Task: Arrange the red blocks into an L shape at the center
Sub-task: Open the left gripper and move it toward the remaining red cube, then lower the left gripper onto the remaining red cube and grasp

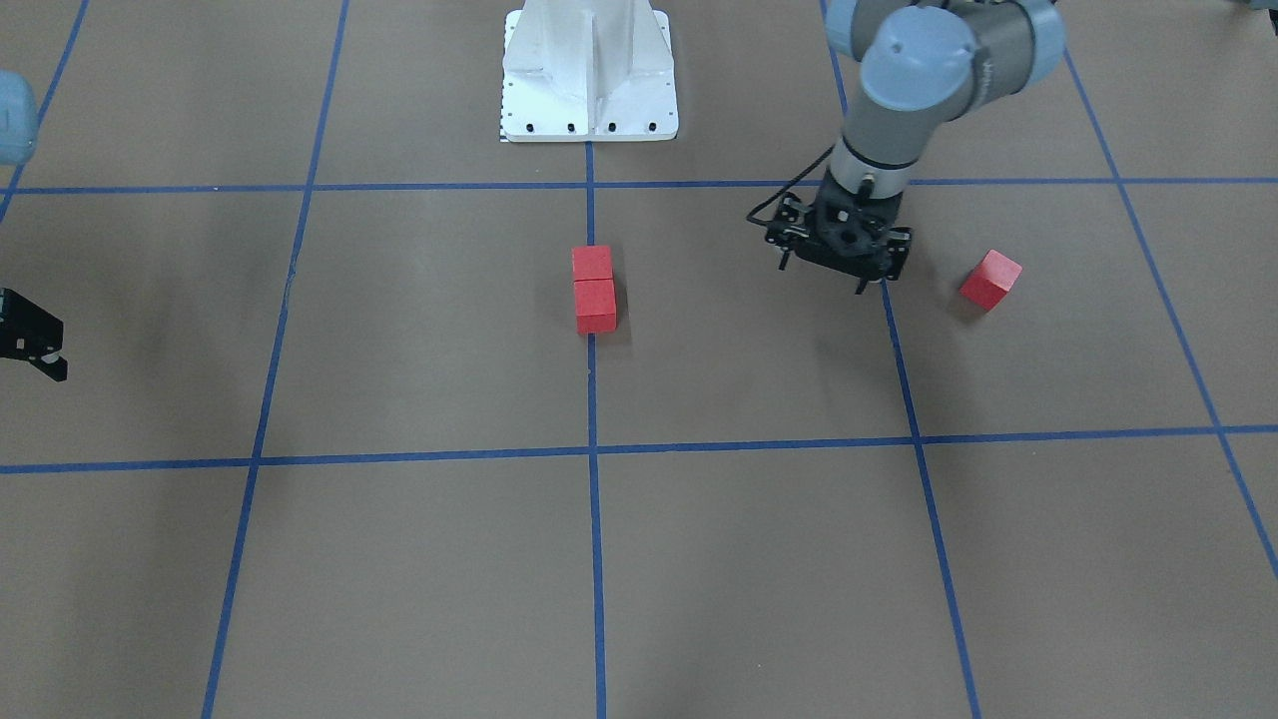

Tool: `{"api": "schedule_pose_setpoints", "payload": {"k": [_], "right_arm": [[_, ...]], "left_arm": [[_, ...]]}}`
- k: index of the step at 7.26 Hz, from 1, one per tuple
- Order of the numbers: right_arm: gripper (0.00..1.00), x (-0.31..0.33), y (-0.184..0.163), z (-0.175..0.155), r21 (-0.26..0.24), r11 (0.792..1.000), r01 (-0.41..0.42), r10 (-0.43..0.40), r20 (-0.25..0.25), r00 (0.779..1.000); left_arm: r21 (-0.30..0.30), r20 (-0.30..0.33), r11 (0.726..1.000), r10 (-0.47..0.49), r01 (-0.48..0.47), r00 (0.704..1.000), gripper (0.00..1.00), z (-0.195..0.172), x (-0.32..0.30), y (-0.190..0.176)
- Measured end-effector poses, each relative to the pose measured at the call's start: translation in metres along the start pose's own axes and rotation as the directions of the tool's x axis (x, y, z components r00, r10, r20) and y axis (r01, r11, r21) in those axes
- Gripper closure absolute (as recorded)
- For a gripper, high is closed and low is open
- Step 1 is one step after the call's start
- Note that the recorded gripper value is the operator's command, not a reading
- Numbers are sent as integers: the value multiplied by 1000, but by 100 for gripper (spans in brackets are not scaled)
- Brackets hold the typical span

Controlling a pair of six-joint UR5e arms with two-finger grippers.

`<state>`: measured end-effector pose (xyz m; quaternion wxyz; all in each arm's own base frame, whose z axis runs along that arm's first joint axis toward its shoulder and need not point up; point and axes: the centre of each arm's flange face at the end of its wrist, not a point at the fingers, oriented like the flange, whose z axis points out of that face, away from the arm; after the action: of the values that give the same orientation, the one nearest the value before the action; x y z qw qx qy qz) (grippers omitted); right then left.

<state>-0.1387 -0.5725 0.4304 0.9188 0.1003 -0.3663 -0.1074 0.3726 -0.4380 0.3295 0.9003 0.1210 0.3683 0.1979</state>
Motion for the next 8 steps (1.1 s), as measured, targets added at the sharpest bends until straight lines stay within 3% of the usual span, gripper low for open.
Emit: {"api": "schedule_pose_setpoints", "payload": {"k": [3,6,8], "right_arm": [[1,0,0,0,0,1000,-1,1,0,1000],[1,0,0,0,-1,1000,-2,2,0,1000],[1,0,0,0,0,1000,-2,2,0,1000]], "left_arm": [[-40,2,976,213,-213,977,0,-1,-126,61],[-82,-6,984,158,-158,987,0,15,-180,105],[-23,-20,997,69,-69,997,0,35,-198,115]]}}
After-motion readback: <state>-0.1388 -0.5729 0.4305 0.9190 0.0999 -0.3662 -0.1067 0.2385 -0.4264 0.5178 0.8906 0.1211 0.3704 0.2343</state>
